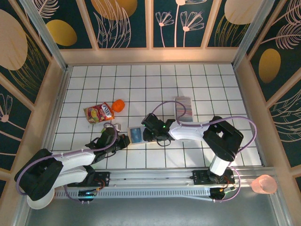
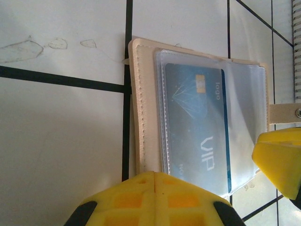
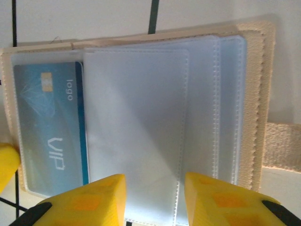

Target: Put the credit cards into the card holder

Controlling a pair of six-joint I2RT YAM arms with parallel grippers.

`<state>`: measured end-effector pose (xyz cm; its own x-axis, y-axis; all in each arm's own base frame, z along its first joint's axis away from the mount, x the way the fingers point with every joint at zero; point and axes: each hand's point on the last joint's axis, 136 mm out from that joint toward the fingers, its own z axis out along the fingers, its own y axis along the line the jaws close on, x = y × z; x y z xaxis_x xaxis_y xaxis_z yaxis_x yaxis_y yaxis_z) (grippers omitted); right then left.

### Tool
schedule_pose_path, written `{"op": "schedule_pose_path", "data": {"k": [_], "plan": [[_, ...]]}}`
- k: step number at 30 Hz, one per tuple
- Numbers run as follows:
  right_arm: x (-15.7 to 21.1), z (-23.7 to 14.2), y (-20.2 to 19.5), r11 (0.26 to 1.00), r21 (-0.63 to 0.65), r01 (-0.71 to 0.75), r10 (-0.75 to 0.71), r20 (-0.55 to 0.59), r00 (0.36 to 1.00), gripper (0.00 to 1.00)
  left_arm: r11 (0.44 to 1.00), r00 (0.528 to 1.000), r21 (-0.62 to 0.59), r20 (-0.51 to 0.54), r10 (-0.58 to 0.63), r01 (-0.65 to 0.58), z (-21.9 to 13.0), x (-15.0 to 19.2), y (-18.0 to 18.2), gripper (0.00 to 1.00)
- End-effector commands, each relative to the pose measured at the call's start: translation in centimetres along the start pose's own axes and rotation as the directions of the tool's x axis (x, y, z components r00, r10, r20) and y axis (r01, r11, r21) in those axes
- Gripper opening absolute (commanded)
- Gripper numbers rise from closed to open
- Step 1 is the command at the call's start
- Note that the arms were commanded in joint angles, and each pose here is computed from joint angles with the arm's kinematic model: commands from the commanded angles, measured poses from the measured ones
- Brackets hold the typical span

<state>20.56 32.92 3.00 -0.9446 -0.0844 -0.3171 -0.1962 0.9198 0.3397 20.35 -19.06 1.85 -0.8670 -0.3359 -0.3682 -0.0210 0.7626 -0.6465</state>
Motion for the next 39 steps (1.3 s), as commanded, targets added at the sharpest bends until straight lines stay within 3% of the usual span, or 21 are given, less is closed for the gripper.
{"op": "schedule_pose_path", "data": {"k": [1,20,32,39], "plan": [[0.0,0.0,0.5,1.0,-0.019,-0.017,0.017,0.006,1.0,0.36,1.0,1.0,-0.014,-0.012,-0.008,0.008,0.0,0.5,0.6,0.0],[0.8,0.9,-0.3,0.999,0.033,-0.011,0.012,-0.024,1.0,0.37,1.0,1.0,-0.007,-0.009,-0.012,0.012,-0.1,0.5,0.5,0.0],[0.1,0.9,3.2,0.992,-0.122,-0.04,0.038,-0.02,0.999,0.34,1.0,1.0,-0.009,-0.009,-0.01,0.009,0.0,0.5,0.5,0.0],[-0.6,0.4,3.9,0.989,-0.141,-0.041,0.041,-0.004,0.999,0.33,1.0,1.0,-0.009,-0.007,-0.012,0.012,-0.1,0.5,0.7,0.0]]}}
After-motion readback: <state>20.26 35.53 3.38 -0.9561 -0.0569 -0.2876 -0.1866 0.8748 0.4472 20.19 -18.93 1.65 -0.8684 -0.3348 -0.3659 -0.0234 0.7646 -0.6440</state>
